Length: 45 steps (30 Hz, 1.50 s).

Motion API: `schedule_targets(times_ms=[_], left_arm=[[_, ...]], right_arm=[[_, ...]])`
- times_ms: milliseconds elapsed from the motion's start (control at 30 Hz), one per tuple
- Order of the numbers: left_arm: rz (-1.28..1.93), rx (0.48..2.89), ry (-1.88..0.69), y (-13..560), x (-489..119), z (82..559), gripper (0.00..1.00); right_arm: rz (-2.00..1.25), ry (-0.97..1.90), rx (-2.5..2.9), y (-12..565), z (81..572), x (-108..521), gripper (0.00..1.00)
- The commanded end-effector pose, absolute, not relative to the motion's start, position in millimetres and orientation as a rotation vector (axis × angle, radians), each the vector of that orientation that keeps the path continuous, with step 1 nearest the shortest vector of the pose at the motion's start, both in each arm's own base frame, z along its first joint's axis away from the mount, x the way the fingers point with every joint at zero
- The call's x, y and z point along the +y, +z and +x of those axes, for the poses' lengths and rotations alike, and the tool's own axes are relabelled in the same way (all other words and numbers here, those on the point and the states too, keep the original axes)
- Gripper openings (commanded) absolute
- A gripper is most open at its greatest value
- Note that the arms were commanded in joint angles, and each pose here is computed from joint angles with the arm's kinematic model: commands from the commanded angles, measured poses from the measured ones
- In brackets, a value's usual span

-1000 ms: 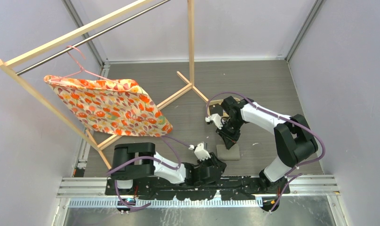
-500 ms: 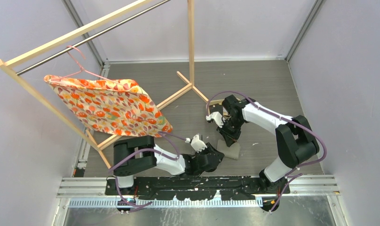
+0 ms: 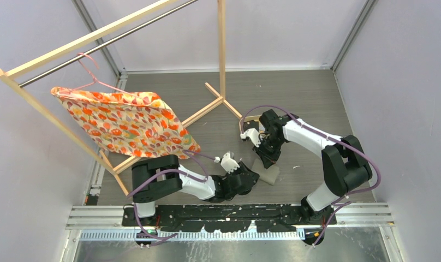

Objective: Put the credit cards into the card holder
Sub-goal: Close the card holder at the center of the board.

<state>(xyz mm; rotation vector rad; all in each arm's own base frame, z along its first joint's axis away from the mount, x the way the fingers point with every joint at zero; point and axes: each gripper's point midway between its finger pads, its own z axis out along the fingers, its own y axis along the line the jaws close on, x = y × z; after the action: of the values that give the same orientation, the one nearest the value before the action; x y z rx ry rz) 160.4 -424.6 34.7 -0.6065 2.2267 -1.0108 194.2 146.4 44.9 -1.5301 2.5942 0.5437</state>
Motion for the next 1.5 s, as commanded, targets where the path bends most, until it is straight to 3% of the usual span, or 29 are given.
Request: schedule_targets(times_ms=[0, 700, 1000, 1233, 1467], left_arm=[[-0.599, 2.188, -0.955, 35, -423, 176, 0.31], [-0.512, 2.150, -0.990, 46, -431, 183, 0.31], [-0.494, 2.137, -1.040, 48, -434, 182, 0.36], [-0.500, 2.139, -1.036, 46, -434, 185, 0.38], [-0.483, 2.142, -1.034, 46, -435, 185, 0.38]], right_arm=[[-1.550, 0.549, 2.564, 48, 192, 146, 0.01], [-1.584, 0.550, 2.598, 39, 183, 147, 0.01], [-1.540, 0.520, 2.531, 49, 193, 149, 0.01], [-1.513, 0.552, 2.535, 52, 194, 147, 0.06], [-1.470, 0.601, 2.536, 60, 195, 149, 0.18]])
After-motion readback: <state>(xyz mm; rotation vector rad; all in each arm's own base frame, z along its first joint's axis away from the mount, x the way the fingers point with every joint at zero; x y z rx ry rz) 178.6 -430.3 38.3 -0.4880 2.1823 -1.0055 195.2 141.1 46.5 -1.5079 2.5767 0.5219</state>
